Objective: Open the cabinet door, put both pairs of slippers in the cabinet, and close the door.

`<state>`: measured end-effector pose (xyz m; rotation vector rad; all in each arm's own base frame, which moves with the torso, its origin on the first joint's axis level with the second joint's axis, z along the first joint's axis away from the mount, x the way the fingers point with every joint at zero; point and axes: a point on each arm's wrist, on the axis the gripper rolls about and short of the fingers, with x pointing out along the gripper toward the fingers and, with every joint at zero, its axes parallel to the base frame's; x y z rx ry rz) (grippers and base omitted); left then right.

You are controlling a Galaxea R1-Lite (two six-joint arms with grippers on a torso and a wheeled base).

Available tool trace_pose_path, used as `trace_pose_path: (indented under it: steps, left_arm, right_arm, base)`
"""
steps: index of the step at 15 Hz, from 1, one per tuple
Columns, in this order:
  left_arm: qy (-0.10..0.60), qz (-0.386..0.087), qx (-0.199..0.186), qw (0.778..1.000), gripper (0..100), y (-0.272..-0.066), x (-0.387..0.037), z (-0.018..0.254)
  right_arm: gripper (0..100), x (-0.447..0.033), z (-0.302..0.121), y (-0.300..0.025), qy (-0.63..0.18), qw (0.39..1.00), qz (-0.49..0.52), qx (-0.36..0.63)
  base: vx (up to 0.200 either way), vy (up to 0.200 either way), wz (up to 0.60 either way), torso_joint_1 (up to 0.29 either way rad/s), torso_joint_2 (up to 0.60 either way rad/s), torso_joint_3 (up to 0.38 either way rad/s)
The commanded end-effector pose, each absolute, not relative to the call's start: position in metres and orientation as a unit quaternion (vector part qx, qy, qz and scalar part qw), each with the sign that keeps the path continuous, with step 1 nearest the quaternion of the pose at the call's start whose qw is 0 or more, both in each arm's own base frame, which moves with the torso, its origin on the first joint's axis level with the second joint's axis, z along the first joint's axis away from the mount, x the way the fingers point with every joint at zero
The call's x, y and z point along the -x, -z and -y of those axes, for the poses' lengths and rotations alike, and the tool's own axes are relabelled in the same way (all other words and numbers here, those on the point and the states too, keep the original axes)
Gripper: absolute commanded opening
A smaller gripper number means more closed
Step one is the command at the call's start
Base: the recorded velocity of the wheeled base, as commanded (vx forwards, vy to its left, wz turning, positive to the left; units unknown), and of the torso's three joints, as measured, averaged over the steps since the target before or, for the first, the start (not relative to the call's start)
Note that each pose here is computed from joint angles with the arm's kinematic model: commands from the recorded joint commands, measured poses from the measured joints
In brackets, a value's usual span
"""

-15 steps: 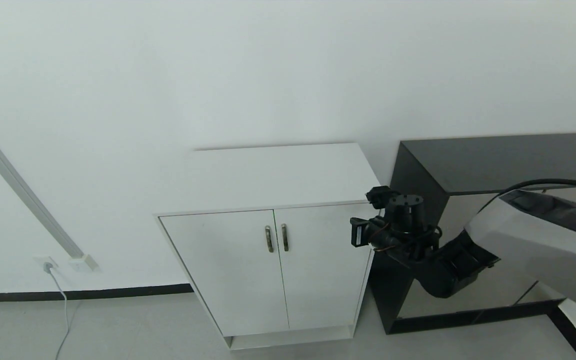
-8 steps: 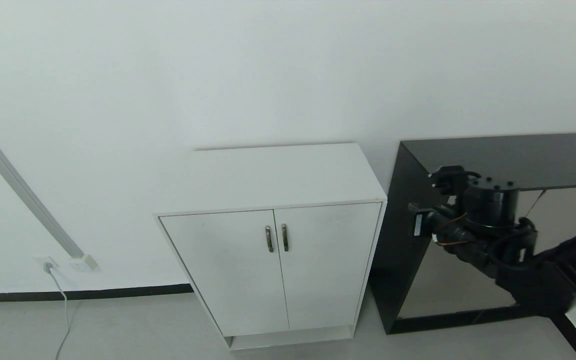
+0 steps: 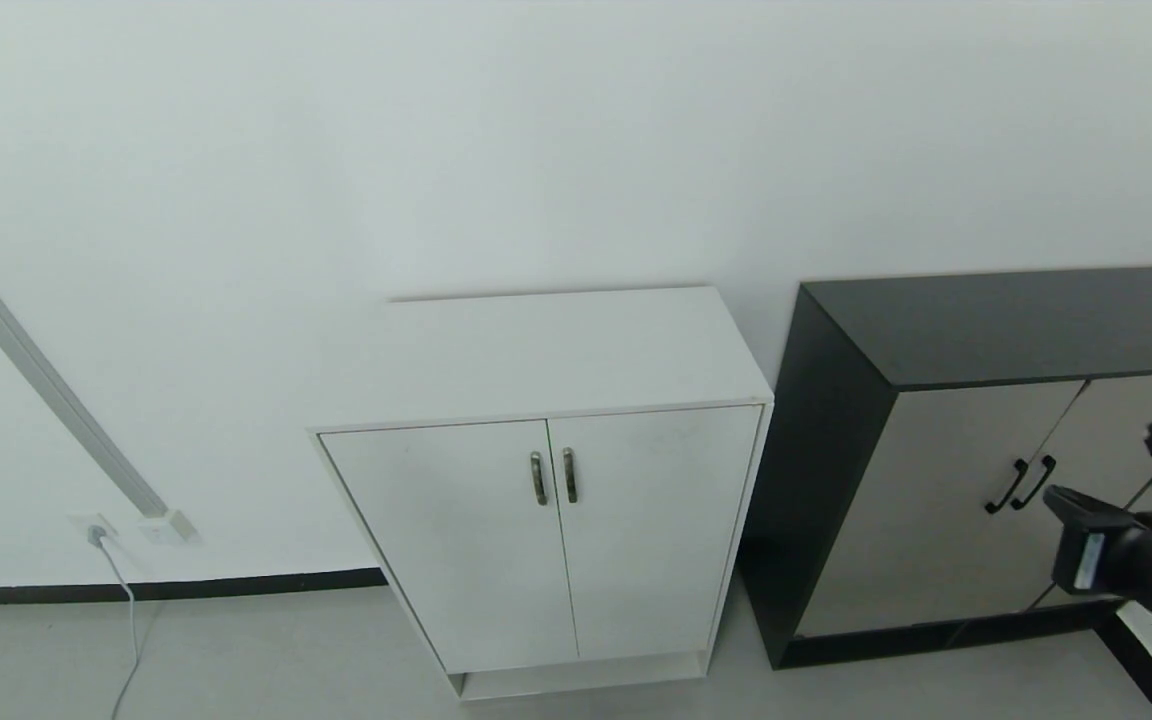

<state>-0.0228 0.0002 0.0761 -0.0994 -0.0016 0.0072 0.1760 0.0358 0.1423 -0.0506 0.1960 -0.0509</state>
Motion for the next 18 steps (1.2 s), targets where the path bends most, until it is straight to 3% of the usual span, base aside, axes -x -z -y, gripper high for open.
trace_pose_path:
  steps: [1,4,12,16,18]
  left_arm:
    - [-0.004,0.001,0.05,0.999,0,-0.076,0.023,0.0]
    - [-0.004,0.001,0.05,0.999,0,-0.076,0.023,0.0]
    - [-0.004,0.001,0.05,0.999,0,-0.076,0.023,0.0]
    - [-0.004,0.001,0.051,0.999,0,-0.076,0.023,0.0]
    - [-0.004,0.001,0.051,0.999,0,-0.076,0.023,0.0]
  right_arm:
    - [0,-0.119,-0.018,-0.132,0.034,0.996,-0.076,0.02]
    - [0,-0.084,-0.012,-0.129,0.021,0.996,-0.08,0.015]
    - [0,0.006,0.001,-0.092,-0.116,0.989,-0.084,0.037]
    - [0,0.01,0.001,-0.083,-0.119,0.989,-0.079,0.044]
    - [0,0.011,0.0,-0.082,-0.062,0.995,-0.075,0.038]
  base:
    - [0.0,0.0,0.0,0.0,0.0,0.0]
    - [0.0,0.0,0.0,0.0,0.0,0.0]
    - [0.0,0.0,0.0,0.0,0.0,0.0]
    - [0.0,0.0,0.0,0.0,0.0,0.0]
    - [0.0,0.0,0.0,0.0,0.0,0.0]
